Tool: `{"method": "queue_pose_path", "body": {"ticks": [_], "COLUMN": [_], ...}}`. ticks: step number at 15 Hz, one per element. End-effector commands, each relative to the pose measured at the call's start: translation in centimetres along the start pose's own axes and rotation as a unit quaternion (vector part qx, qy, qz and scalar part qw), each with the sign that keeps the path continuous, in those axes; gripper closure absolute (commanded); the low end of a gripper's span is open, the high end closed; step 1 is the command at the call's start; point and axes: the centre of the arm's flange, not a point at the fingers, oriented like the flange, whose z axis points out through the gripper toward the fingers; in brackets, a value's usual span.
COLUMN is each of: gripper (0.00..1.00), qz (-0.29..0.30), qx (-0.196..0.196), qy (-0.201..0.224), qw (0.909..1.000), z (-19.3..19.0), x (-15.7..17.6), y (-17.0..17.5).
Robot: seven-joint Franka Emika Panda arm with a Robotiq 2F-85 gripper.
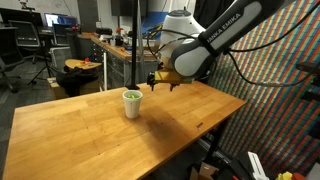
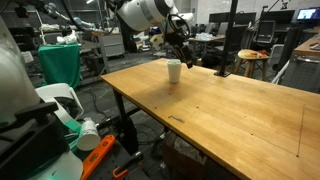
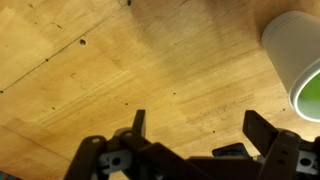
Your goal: Pick up the pearl from the table and put it in the white cup.
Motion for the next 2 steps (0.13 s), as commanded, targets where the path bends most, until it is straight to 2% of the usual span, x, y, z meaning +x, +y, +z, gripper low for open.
{"method": "queue_pose_path", "body": {"ticks": [1,2], "gripper": [0.00,0.00], "qz": [0.000,0.000], "qx": [0.000,0.000], "qy": [0.000,0.000], "qw": [1.0000,1.0000], "z": [0.00,0.00], "x": [0.00,0.00], "y": [0.00,0.00]}}
